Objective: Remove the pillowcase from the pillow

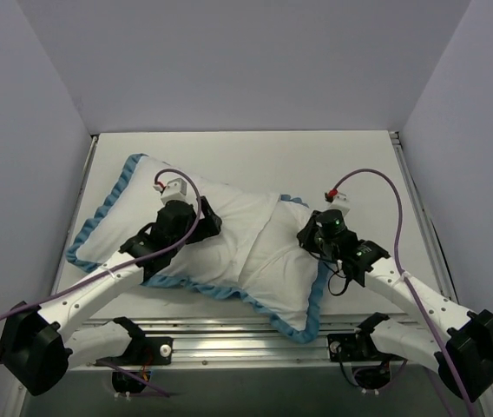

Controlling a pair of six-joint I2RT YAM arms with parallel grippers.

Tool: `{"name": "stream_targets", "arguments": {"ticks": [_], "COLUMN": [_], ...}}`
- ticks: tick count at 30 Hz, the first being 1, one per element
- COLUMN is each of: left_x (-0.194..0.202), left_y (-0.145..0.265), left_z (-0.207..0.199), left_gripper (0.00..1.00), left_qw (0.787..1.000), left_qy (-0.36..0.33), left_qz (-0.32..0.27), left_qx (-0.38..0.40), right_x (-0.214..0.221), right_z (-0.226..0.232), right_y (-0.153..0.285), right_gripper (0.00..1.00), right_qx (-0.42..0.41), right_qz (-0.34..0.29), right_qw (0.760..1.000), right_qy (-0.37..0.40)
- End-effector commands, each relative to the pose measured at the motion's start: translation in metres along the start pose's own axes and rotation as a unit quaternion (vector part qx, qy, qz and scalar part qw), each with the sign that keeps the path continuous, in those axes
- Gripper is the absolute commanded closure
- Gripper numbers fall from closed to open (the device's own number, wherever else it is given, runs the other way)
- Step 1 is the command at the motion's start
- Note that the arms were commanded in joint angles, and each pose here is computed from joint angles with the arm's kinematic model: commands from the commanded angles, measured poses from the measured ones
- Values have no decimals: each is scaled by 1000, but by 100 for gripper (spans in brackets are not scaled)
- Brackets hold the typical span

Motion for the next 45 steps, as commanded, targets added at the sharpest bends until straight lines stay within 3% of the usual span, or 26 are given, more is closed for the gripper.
{"name": "stream_targets", "arguments": {"ticks": [1, 3, 7, 11, 17, 24, 26, 33, 40, 43, 45], "left_x": [20, 3, -30, -66, -95, -76, -70, -51, -23, -13, -3], "left_y": [13, 27, 54, 77, 72, 7, -5, -48, -60, -66, -69], "left_z": [18, 3, -25, -54, -112, -157, -160, -159, -153, -146, -142], "left_gripper": [6, 6, 6, 6, 5, 0, 7, 14, 20, 30, 47], "left_qw": [996, 994, 983, 965, 933, 905, 898, 880, 854, 853, 850], "left_qy": [-64, -88, -141, -210, -310, -388, -404, -423, -431, -425, -418], "left_qz": [60, 39, -2, -41, -66, 3, 28, 99, 167, 186, 201], "left_qx": [-8, 44, 115, 151, 170, 173, 172, 192, 240, 239, 248], "right_x": [24, 24, 17, 9, 0, -7, -7, -7, -8, -9, -10], "right_z": [-4, 6, 24, 34, 43, 47, 47, 46, 44, 43, 44], "right_y": [-6, -7, -1, 4, 8, 9, 9, 8, 7, 5, 5], "right_gripper": [95, 100, 100, 100, 100, 100, 100, 100, 100, 100, 100], "right_qx": [-72, -124, -195, -218, -232, -225, -223, -222, -213, -205, -202], "right_qz": [88, 86, 78, 61, 46, 34, 32, 33, 27, 22, 18], "right_qw": [993, 988, 977, 973, 970, 972, 972, 972, 974, 976, 977], "right_qy": [27, 25, 33, 45, 49, 61, 62, 67, 71, 72, 71]}}
Point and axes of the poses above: each gripper's point midway between its finger pads, its own y axis back along the fingers, its own z axis along the line the jaws close on, x = y × z, the point moved 9 cm from there along y, back along the fingers, and after that the axes turned 15 degrees about -y, right-handed, at the moved point
